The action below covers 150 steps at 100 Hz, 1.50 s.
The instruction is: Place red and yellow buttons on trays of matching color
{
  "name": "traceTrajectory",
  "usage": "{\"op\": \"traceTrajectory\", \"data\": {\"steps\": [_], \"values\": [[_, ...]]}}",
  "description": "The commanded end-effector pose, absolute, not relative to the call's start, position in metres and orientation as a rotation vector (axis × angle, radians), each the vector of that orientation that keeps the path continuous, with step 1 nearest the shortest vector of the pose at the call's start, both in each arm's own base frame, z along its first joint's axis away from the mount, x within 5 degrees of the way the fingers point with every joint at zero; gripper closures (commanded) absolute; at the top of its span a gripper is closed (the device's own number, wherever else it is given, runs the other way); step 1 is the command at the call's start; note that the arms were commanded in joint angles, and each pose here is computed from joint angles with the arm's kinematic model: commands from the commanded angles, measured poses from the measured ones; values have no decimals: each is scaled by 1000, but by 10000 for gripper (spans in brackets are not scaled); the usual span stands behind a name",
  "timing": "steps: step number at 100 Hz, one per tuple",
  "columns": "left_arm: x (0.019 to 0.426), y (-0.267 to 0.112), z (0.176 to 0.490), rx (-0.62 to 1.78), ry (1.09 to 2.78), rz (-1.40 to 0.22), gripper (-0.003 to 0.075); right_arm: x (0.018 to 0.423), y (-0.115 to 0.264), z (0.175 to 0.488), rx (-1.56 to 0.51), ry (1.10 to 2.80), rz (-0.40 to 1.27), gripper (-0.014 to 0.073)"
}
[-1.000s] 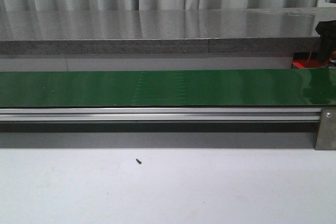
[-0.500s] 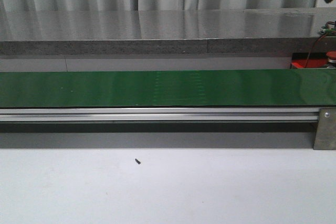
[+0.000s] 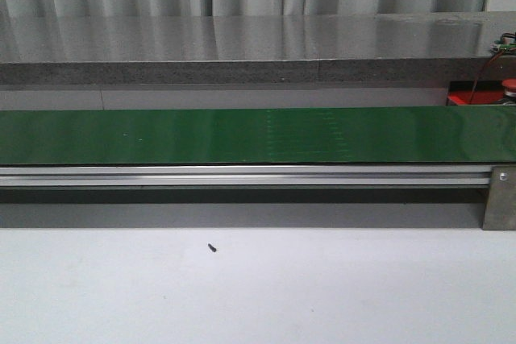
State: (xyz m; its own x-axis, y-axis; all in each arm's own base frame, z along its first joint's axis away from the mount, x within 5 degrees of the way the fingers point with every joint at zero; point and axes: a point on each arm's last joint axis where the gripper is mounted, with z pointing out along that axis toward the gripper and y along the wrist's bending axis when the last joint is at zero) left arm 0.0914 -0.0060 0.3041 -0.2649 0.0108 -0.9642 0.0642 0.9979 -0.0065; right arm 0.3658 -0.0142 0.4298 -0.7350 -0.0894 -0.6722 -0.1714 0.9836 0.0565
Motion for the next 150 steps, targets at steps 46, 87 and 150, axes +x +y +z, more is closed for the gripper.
{"op": "traceTrajectory", "data": {"steps": [46, 87, 150], "values": [[93, -7, 319, 51, 1739, -65, 740, 197, 6, 379, -111, 2127, 108, -10], [93, -7, 319, 51, 1739, -65, 740, 116, 7, 325, -121, 2009, 60, -10], [93, -7, 319, 51, 1739, -65, 740, 107, 7, 329, -117, 1953, 50, 691]]}}
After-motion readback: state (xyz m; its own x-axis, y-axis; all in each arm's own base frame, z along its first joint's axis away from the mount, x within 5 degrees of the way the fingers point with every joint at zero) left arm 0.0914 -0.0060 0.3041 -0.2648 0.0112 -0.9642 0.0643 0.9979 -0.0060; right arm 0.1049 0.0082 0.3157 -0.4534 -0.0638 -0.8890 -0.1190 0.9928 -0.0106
